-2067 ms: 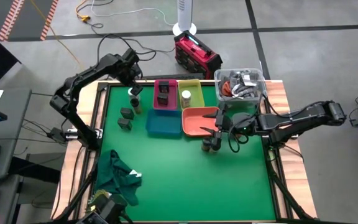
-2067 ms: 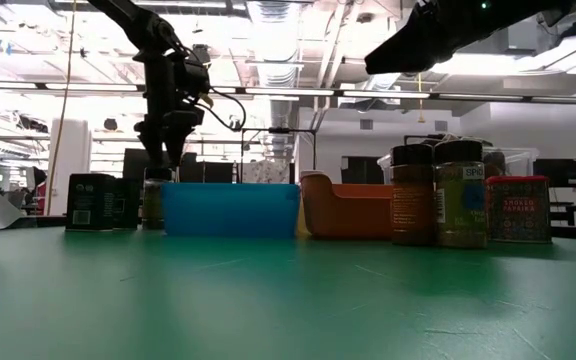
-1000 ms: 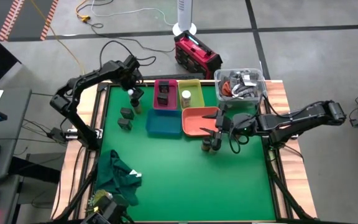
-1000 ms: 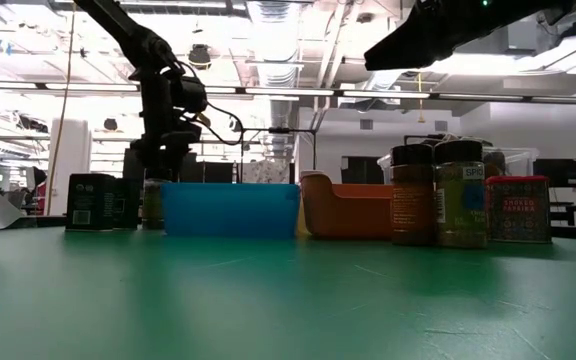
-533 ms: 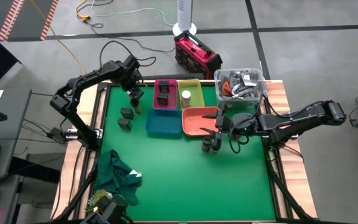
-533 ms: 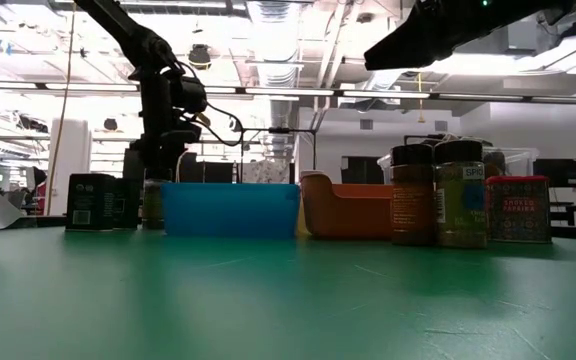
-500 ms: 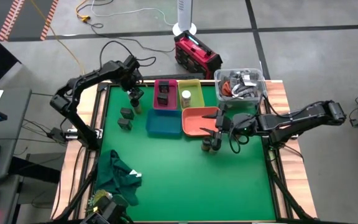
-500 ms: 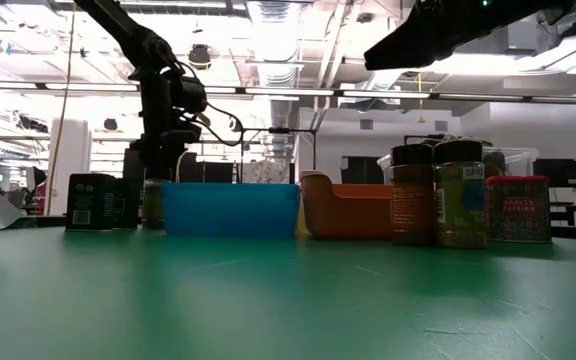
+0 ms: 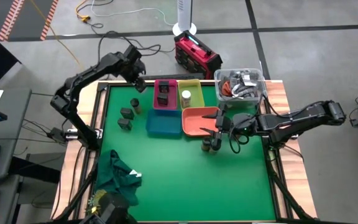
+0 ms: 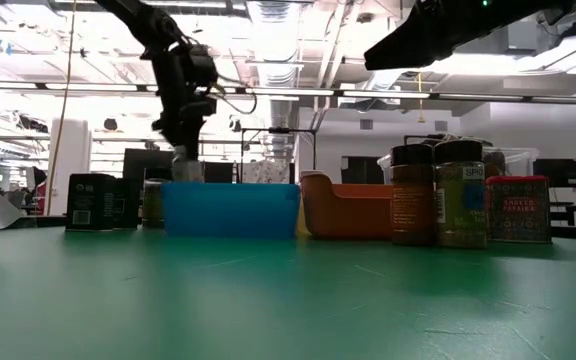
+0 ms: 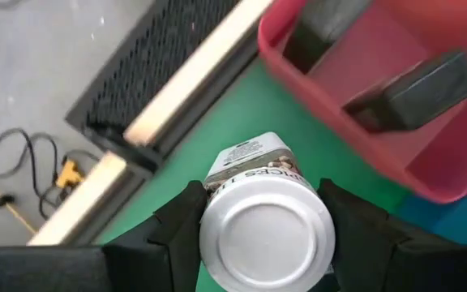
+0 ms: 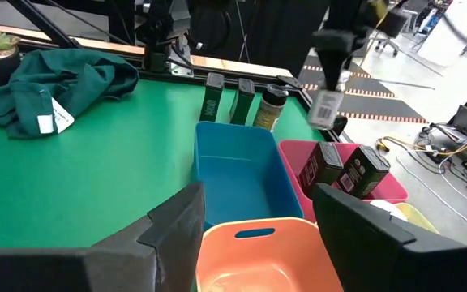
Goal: Sort spices by type
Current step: Put the white seasoning bottle into the yellow bin
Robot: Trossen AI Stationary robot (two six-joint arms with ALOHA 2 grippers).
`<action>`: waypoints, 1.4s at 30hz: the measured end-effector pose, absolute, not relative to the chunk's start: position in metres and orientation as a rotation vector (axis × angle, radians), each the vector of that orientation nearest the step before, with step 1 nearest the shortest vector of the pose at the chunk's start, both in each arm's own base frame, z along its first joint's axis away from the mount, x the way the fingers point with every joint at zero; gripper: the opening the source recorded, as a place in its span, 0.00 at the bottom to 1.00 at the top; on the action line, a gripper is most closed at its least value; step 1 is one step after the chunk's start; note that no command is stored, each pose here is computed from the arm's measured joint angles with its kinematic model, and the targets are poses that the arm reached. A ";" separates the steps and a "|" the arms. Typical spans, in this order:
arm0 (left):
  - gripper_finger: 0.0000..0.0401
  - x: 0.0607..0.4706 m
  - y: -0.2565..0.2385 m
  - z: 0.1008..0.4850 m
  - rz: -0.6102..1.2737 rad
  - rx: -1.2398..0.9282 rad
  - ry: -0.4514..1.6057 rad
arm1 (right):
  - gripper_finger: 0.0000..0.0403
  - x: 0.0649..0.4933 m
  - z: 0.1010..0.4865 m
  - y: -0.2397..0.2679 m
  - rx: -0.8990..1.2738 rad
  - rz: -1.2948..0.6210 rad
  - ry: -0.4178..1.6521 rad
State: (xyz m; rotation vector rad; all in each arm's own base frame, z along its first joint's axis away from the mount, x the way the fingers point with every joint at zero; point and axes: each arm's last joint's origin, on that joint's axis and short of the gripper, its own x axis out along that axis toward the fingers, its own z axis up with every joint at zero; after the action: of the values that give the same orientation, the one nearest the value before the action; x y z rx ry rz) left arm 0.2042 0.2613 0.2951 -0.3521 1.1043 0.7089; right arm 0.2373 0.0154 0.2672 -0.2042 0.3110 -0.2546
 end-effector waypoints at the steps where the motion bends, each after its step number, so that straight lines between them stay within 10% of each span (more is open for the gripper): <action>1: 0.50 0.206 0.261 0.300 0.707 -0.341 1.093 | 0.65 0.237 0.267 0.015 -0.204 -0.255 0.311; 14: 0.50 0.258 0.236 0.350 0.571 -0.144 0.832 | 0.65 0.237 0.267 0.015 -0.201 -0.256 0.313; 42: 0.50 0.407 0.280 0.273 0.279 -0.088 0.877 | 0.65 0.238 0.253 0.016 -0.122 -0.269 0.411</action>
State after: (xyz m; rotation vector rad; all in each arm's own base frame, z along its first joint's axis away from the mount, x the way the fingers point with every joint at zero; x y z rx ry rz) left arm 0.4066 0.2800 0.2727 -0.0880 0.8769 0.2788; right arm 0.2385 0.0155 0.2532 -0.1225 0.4111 -0.2686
